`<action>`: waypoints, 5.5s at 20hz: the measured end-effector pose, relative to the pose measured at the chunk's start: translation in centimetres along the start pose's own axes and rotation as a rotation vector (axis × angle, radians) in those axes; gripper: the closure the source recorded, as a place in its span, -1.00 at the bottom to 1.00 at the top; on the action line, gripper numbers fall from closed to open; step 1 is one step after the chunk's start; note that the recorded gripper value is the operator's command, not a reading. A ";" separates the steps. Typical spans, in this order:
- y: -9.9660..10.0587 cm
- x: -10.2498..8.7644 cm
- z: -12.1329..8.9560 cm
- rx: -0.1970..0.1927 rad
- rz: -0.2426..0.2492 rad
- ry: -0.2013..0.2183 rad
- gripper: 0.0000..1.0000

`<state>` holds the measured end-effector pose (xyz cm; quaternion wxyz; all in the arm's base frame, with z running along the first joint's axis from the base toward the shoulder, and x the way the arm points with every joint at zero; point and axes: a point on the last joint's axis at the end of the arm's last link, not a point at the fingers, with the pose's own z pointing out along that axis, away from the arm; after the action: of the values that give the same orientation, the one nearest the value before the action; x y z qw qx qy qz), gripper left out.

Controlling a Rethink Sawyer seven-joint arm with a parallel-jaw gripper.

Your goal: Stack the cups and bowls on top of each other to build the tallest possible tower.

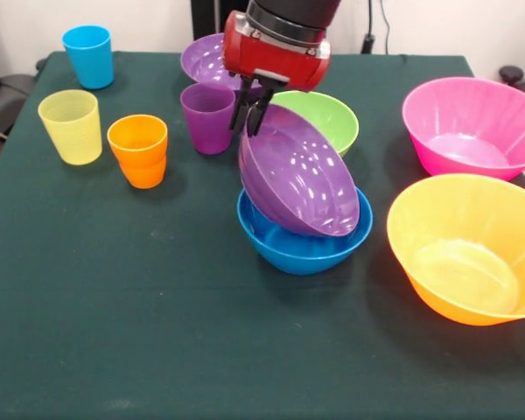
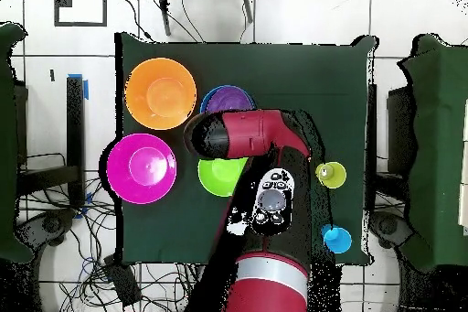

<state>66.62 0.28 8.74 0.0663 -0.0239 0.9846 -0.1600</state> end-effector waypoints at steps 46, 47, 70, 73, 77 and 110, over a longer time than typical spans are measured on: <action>-0.6 0.0 -0.2 0.034 0.015 0.003 -1.00; -0.7 0.0 -0.2 0.033 0.016 0.003 -1.00; -6.4 -4.4 3.4 -0.077 0.201 0.031 -1.00; -6.0 -5.2 3.5 -0.085 0.200 0.032 -1.00; -5.3 -6.3 4.3 -0.098 0.196 0.035 -1.00; -7.6 -3.2 9.4 -0.230 0.304 -0.100 -1.00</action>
<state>71.28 -9.63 2.71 0.1352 0.1096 0.9842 -0.0334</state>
